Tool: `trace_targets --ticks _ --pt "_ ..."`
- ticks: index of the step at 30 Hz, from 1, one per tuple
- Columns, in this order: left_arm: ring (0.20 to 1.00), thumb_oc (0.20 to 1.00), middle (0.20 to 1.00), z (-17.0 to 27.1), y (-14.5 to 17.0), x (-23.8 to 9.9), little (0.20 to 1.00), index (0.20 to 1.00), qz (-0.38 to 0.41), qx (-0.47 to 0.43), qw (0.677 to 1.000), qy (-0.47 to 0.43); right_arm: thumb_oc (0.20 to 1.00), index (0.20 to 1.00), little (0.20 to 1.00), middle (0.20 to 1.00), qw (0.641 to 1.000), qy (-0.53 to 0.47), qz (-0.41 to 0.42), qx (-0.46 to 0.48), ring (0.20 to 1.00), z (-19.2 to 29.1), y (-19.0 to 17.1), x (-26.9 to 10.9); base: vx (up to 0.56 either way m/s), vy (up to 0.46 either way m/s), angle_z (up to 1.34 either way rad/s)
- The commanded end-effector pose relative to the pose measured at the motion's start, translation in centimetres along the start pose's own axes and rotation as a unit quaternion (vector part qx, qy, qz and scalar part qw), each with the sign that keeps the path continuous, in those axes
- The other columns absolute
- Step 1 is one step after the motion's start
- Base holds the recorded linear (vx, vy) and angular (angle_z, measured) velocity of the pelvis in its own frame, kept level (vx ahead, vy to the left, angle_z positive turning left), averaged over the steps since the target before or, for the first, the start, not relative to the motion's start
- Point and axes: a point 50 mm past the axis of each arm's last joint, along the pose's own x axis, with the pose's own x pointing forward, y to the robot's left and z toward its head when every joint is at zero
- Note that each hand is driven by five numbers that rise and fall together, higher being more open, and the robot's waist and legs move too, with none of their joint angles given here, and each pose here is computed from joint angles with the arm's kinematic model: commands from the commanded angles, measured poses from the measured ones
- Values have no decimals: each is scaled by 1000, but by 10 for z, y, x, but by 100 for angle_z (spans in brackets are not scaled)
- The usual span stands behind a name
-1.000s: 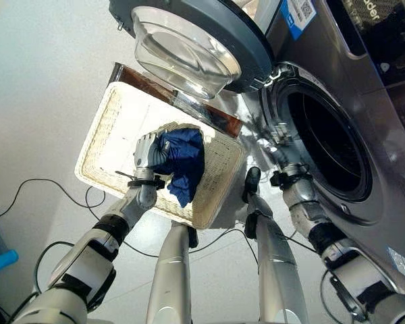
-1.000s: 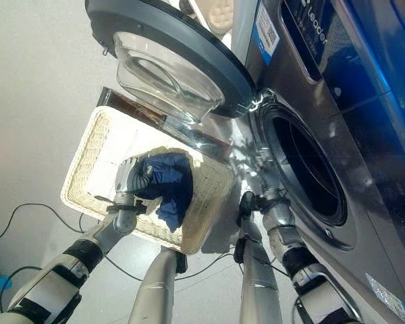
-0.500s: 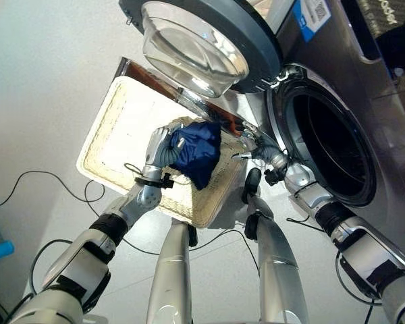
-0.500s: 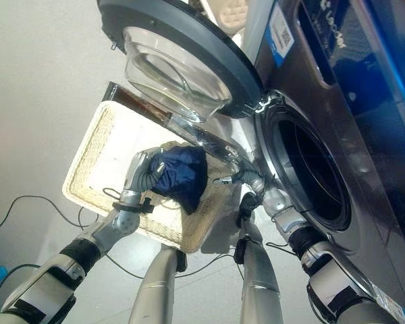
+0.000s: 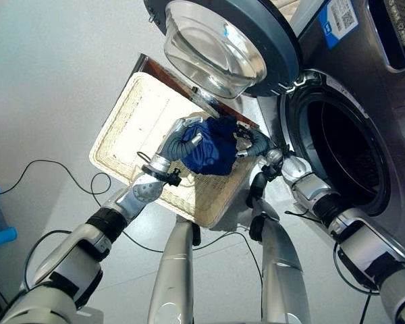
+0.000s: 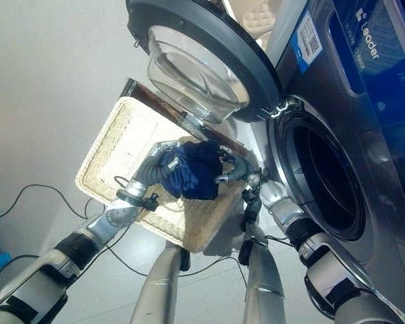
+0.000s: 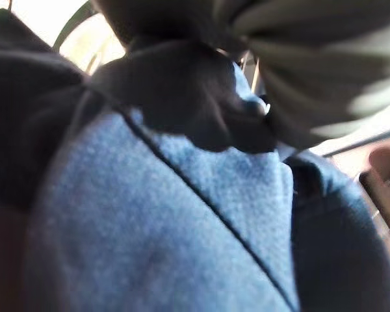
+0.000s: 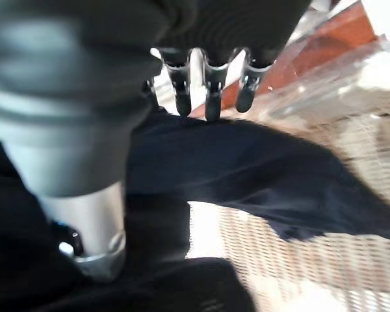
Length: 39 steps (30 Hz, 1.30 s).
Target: Put the clothes into the washing machine.
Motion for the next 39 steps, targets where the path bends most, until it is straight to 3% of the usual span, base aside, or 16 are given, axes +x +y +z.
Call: trace_targets --ticks 1,7,19,23,29,33,39 --pt "200 200 200 36 -5 18 200 200 5 -106 989 -107 1000 1000 1000 1000 999 -25 31 -37 1000 15 -4 5 0 0 0" --pt "200 200 200 49 -6 25 200 200 12 -187 973 -133 1000 1000 1000 1000 996 -48 70 -42 1000 26 7 11 -5 -7 4" --pt "200 200 200 71 -9 42 200 200 28 -236 955 -176 1000 1000 1000 1000 989 -89 115 17 1000 46 27 23 -1 -4 1" --pt "200 200 200 71 -16 47 200 200 19 -212 964 -160 1000 1000 1000 1000 978 -151 119 75 1000 67 33 26 0 0 0" --pt "200 200 200 70 -15 47 200 200 22 -203 966 -156 1000 1000 1000 1000 975 -166 120 90 1000 72 35 26 0 0 0" --pt "200 200 200 56 -4 45 200 200 42 -119 985 -121 1000 1000 1000 1000 960 -216 85 157 1000 81 32 13 0 0 0" --pt "200 200 200 43 5 36 200 200 61 -79 991 -92 1000 1000 1000 1000 953 -247 36 173 1000 78 20 -2 -2 28 -4"
